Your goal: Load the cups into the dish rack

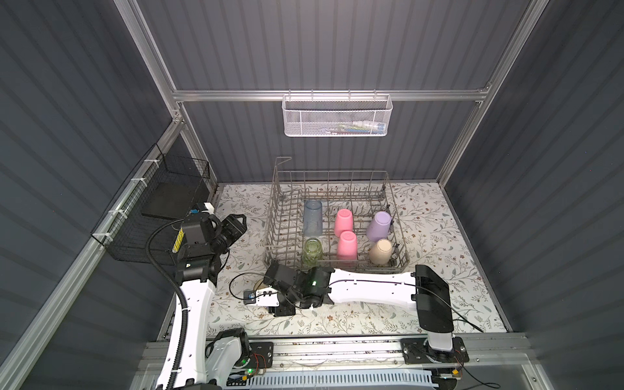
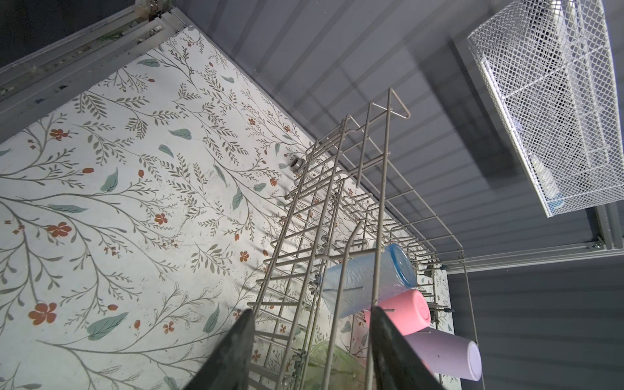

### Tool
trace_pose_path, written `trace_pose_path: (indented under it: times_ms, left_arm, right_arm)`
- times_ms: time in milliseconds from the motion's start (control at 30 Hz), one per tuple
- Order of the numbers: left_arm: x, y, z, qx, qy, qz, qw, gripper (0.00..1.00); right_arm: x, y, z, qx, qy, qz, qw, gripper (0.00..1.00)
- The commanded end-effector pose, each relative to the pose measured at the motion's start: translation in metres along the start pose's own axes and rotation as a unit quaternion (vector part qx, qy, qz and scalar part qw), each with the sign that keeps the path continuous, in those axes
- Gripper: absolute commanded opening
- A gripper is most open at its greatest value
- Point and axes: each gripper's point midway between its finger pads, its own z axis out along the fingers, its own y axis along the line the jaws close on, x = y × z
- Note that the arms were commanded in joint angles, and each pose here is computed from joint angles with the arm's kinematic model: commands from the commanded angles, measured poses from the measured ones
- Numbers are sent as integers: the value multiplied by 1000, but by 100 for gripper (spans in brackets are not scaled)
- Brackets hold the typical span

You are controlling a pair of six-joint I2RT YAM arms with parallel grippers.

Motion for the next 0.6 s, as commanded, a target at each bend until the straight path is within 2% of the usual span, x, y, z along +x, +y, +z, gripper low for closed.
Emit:
trace_pose_path:
  times_ms: [0, 267, 567]
  left_arm:
    - [4, 2, 2, 7, 8, -1, 1000, 55]
    - [5, 5, 3, 9, 12, -4, 1000, 55]
    - [4, 7, 3, 10, 12, -8, 1000, 55]
  right_arm:
    - [3, 2, 7, -17, 10, 9, 1000, 37]
    - [4, 2, 12, -27, 16, 12, 999, 30]
    - [4, 6, 6, -41, 14, 17, 999, 5]
